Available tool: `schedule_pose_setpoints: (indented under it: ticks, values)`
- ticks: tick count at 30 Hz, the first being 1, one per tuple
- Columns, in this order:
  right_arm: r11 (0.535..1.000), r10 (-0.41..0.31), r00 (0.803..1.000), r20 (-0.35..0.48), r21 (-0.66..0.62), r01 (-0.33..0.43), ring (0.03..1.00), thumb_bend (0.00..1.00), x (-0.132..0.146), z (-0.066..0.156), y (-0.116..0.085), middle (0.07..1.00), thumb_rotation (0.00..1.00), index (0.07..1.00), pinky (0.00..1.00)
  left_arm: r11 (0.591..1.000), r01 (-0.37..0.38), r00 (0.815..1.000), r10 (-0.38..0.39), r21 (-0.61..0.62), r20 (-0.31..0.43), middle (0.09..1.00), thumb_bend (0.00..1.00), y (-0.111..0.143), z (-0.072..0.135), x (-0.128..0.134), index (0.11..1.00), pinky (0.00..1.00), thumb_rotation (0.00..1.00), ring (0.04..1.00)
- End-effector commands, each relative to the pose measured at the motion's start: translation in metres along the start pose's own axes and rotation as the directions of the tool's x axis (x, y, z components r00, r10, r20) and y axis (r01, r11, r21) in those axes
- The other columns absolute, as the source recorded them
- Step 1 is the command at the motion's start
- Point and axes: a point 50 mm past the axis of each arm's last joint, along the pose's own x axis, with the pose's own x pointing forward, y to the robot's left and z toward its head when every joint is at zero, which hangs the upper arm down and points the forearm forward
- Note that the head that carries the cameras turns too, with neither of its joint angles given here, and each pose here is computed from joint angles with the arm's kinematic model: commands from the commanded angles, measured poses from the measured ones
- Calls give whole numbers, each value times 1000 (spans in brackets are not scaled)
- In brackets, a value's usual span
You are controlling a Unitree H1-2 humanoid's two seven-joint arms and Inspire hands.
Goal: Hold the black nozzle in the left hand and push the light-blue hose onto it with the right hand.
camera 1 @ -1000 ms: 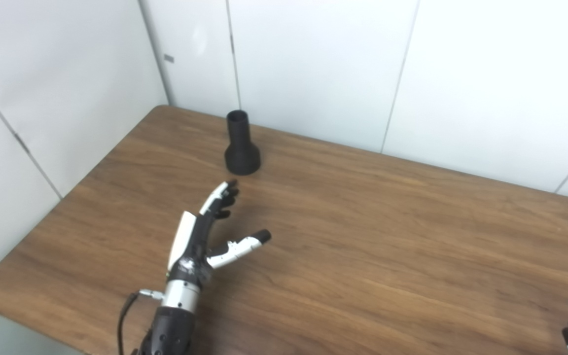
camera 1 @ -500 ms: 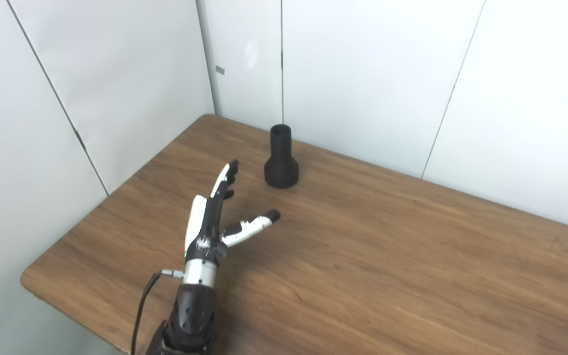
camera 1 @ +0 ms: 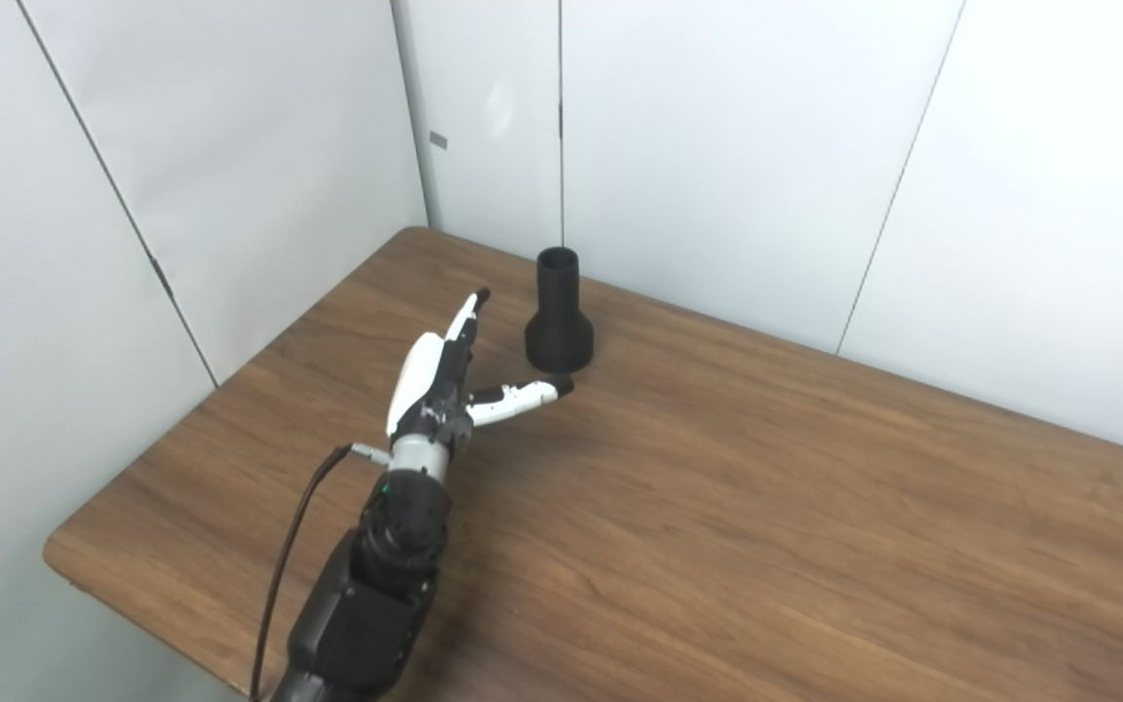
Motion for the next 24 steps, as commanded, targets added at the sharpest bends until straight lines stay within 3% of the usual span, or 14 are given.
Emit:
schedule_pose_setpoints:
  ticks: [1,11,13,19,20,22,24]
  values:
    - [1000,-30,996,87,-3,30,311,430,9,11,-10,627,824,675,160,999,-18,999,16,39,44,1000,1000,9,13,15,1000,823,385,942]
    - [1000,-30,994,102,5,30,320,450,8,11,-11,614,826,670,173,990,67,998,-67,125,-6,988,1000,-7,6,38,1000,800,380,906]
    - [999,-32,994,105,6,31,380,454,8,11,-12,637,822,664,214,987,70,997,-71,145,1,979,1000,-10,5,41,1000,783,398,894]
    - [999,-35,993,112,-3,36,244,489,8,12,-13,578,845,659,128,986,94,996,-92,135,-19,998,1000,-21,-2,49,1000,844,425,958]
    - [999,-34,993,113,-5,35,342,491,8,12,-13,594,847,657,193,986,96,995,-93,133,-25,998,1000,-22,-4,51,1000,849,425,961]
    - [999,-32,993,116,-4,33,428,497,8,12,-14,606,849,656,255,986,100,995,-96,134,-34,997,1000,-25,-6,54,1000,855,407,965]
    - [999,-32,992,120,2,32,350,487,8,11,-13,607,837,663,203,985,102,994,-97,139,-41,991,1000,-27,-7,56,1000,869,405,974]
